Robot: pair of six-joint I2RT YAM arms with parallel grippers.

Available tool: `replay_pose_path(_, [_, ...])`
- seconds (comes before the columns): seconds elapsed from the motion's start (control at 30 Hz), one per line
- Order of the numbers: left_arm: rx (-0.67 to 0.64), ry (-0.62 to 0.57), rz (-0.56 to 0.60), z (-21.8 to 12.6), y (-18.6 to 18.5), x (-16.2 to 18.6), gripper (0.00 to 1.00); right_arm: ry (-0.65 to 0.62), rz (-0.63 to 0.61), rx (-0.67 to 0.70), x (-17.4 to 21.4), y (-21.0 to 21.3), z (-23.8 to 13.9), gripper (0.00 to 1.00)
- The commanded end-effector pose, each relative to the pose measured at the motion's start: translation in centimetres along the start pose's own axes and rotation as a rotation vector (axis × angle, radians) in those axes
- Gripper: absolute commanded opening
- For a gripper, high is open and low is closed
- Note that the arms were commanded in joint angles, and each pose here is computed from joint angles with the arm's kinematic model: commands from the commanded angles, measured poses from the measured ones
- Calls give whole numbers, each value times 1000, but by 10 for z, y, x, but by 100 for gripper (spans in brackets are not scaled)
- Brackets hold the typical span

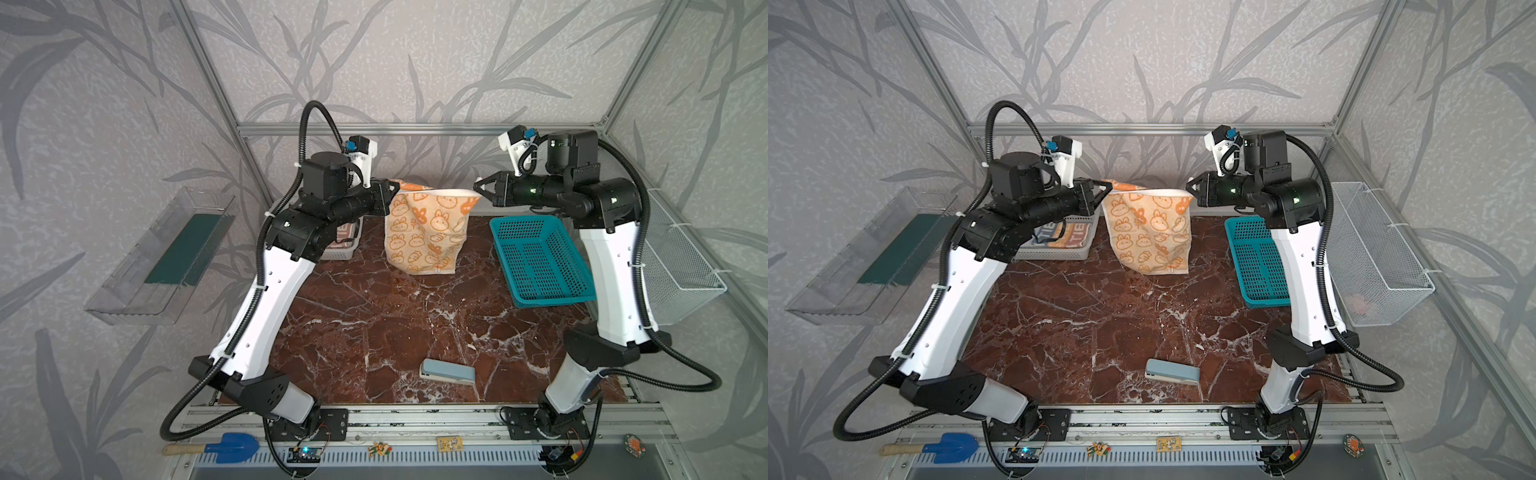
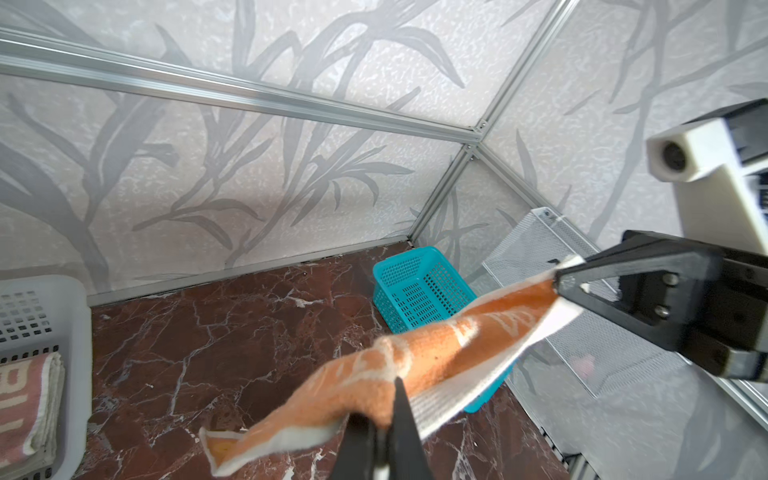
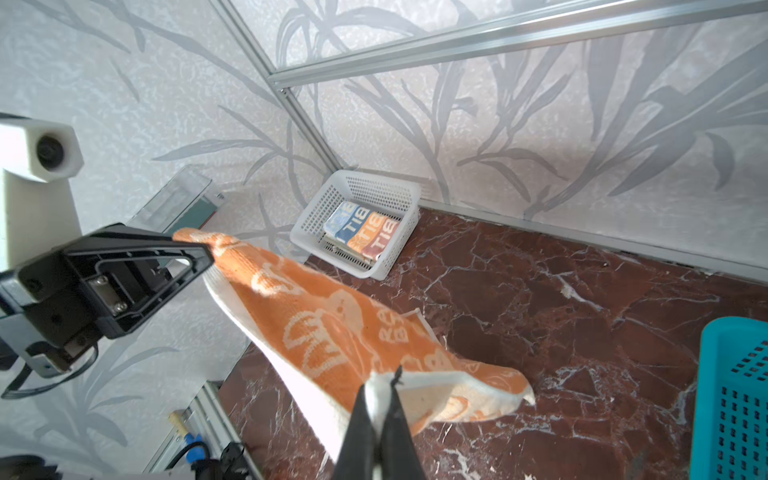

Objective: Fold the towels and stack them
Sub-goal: 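Raise the orange towel high with both grippers, spreading it between them, then lay the spread towel flat on the table with both grippers, pulling toward the robot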

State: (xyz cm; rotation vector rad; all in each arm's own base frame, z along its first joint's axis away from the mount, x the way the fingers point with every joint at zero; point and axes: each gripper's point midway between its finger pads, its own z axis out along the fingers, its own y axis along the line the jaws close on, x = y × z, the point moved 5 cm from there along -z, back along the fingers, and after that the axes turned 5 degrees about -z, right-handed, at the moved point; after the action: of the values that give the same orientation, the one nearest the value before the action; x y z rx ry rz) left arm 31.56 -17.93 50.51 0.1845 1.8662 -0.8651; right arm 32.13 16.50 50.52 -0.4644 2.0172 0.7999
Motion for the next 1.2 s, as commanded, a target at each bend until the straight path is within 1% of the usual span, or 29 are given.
replay_pose_path(0.0, [-174, -89, -6, -49, 18, -8, 0, -122, -57, 112, -3, 7, -60, 0])
replay_pose_path(0.07, [-162, -98, -49, -60, 14, -6, 0, -158, -62, 118, -1, 12, -73, 0])
replay_pose_path(0.13, [-179, -88, -93, -64, 17, -1, 0, -160, -50, 146, 1, 10, -77, 0])
replay_pose_path(0.2, [-225, -57, -135, -58, 27, 8, 0, -126, -27, 171, 5, 1, -70, 0])
replay_pose_path(0.27, [-271, -17, -157, -46, 41, 16, 0, -73, 8, 211, 9, -17, -53, 0])
replay_pose_path(0.33, [-328, 26, -181, -29, 62, 23, 0, -9, 55, 253, 16, -40, -31, 0])
replay_pose_path(0.43, [-383, 123, -243, 9, 103, 34, 0, 88, 124, 303, 28, -76, 7, 0])
replay_pose_path(0.5, [-392, 178, -269, 40, 130, 42, 0, 160, 153, 320, 38, -102, 40, 0])
replay_pose_path(0.6, [-394, 231, -301, 84, 169, 54, 0, 226, 176, 351, 51, -135, 78, 0])
replay_pose_path(0.7, [-401, 290, -310, 123, 204, 68, 0, 274, 200, 365, 64, -166, 115, 0])
replay_pose_path(0.8, [-413, 340, -311, 153, 234, 81, 0, 319, 215, 350, 76, -190, 149, 0])
replay_pose_path(0.9, [-409, 374, -321, 177, 259, 92, 0, 368, 230, 336, 89, -211, 177, 0])
replay_pose_path(1.0, [-413, 390, -328, 192, 279, 99, 0, 404, 257, 333, 102, -231, 198, 0])
replay_pose_path(1.17, [-430, 433, -356, 199, 295, 111, 0, 479, 303, 307, 129, -244, 217, 0])
